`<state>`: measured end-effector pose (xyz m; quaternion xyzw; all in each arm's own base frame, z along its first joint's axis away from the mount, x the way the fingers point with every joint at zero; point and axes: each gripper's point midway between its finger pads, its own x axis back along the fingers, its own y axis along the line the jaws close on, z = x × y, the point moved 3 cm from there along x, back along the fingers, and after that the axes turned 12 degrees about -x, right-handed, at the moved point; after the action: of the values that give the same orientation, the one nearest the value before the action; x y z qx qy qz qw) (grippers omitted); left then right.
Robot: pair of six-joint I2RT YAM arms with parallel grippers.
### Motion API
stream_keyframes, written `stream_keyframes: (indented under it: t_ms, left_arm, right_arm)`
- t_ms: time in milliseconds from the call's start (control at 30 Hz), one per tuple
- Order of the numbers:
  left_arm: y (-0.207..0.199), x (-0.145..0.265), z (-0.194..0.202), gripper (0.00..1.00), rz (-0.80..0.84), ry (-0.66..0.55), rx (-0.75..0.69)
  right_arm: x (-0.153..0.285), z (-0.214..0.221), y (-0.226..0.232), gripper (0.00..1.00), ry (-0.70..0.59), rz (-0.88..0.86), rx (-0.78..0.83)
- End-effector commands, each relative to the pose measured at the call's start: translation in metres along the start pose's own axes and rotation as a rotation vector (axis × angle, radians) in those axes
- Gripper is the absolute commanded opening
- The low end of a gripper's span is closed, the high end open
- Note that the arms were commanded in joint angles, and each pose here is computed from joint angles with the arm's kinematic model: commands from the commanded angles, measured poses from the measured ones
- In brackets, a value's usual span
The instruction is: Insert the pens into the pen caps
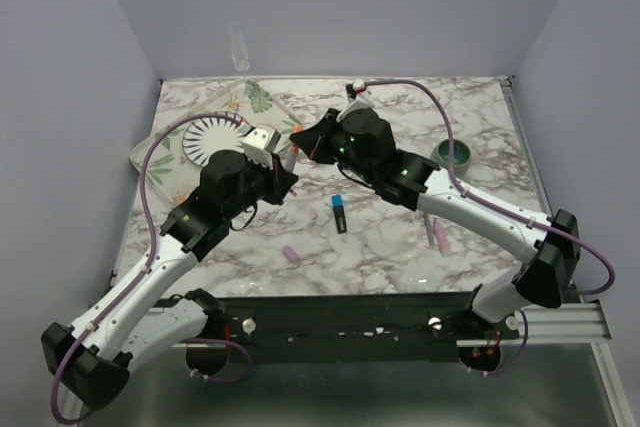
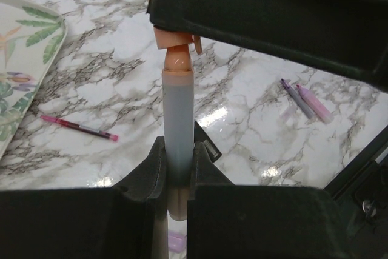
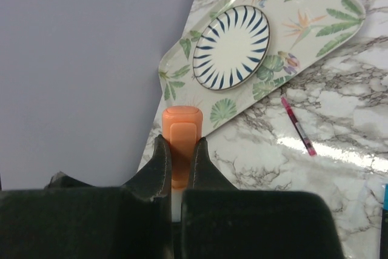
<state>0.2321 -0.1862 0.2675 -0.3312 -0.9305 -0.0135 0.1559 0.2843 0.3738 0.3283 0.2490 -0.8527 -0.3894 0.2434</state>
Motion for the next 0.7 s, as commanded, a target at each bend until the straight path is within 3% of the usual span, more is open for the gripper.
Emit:
stream_keyframes:
  t_ms: [0,267,667]
  left_arm:
    - [0.003,0.009,-0.025,0.0,-0.034,-0.119,0.009]
    - [0.002,0.009,-0.023,0.0,-0.027,-0.115,0.01]
    - [0.002,0.017,-0.053,0.0,-0.038,-0.233,0.024]
  right_arm:
    - [0.006,0.023,-0.011,0.01,-0.001,0.065,0.038]
    - [0.013,0.012,0.007,0.01,-0.008,0.006,0.06]
    - [0.022,0.063,-0.003,0.01,0.063,0.036,0.093]
